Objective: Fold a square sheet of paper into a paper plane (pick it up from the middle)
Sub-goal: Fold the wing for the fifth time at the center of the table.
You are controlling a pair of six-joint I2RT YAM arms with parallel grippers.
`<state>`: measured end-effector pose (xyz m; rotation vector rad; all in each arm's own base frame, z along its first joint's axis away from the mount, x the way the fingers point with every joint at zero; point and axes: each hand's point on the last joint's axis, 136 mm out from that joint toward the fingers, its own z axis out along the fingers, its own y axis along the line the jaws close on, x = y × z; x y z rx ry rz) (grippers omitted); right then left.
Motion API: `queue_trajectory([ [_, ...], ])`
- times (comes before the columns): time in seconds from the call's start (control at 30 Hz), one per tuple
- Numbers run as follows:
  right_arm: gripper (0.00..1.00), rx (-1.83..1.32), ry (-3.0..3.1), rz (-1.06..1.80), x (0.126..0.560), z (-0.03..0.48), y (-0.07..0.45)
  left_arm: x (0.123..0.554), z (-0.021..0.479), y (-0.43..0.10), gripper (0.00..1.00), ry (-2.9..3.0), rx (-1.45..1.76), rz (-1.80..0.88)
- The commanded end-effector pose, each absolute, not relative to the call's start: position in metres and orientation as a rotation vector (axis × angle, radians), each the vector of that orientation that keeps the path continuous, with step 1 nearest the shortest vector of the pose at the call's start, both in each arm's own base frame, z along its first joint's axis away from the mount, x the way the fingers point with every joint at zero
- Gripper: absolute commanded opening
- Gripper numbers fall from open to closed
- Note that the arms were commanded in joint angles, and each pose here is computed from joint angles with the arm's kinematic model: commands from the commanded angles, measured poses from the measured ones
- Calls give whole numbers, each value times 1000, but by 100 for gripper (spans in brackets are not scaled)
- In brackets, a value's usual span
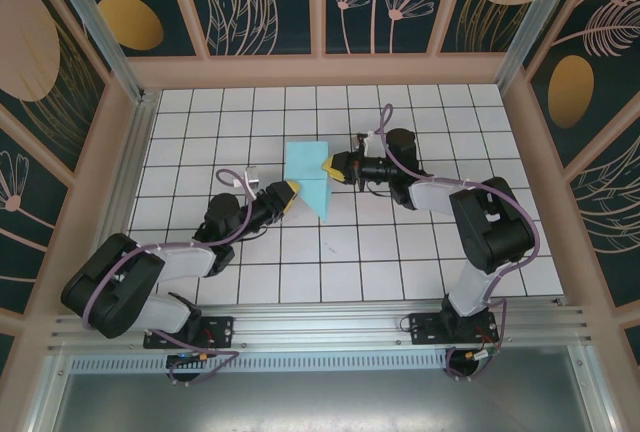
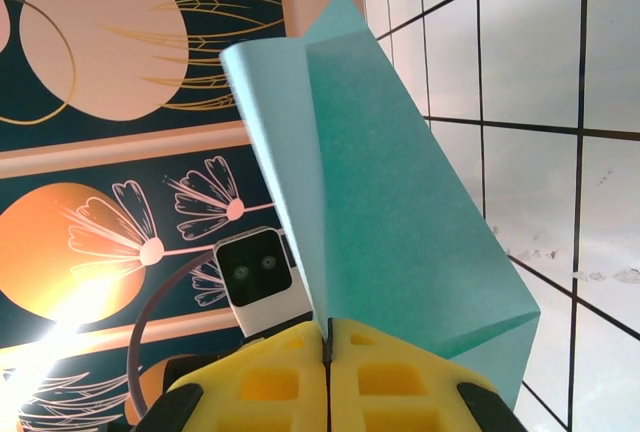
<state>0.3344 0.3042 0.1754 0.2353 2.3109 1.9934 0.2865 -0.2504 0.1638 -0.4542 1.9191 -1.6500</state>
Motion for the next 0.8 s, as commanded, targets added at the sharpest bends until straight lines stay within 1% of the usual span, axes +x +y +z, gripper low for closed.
queue_trajectory([
  [0.0, 9, 156, 2269, 2026, 326, 191, 304, 288, 167, -247, 40, 1874, -457, -1644],
  [0.17, 9, 156, 2285, 2019, 324, 187, 304, 288, 172, -247, 24, 1852, -448, -1657],
  [0.23, 9, 159, 2293, 2017, 323, 184, 304, 288, 172, -247, 22, 1852, -448, -1655],
  [0.43, 9, 164, 2312, 2007, 321, 177, 303, 290, 160, -245, 9, 1894, -473, -1614],
  [0.5, 11, 166, 2332, 1984, 321, 170, 303, 291, 153, -246, 6, 1929, -478, -1580],
  [0.53, 14, 166, 2347, 1961, 320, 166, 302, 292, 149, -246, 5, 1951, -476, -1557],
  [0.57, 19, 166, 2366, 1931, 321, 160, 301, 293, 143, -245, 4, 1979, -478, -1528],
  [0.67, 38, 192, 2455, 1768, 323, 132, 289, 294, 124, -244, 3, 2068, -473, -1437],
  [0.73, 44, 217, 2490, 1651, 327, 116, 276, 293, 111, -244, 3, 2120, -461, -1390],
  [0.77, 45, 230, 2496, 1593, 329, 110, 266, 293, 103, -244, 3, 2150, -459, -1369],
])
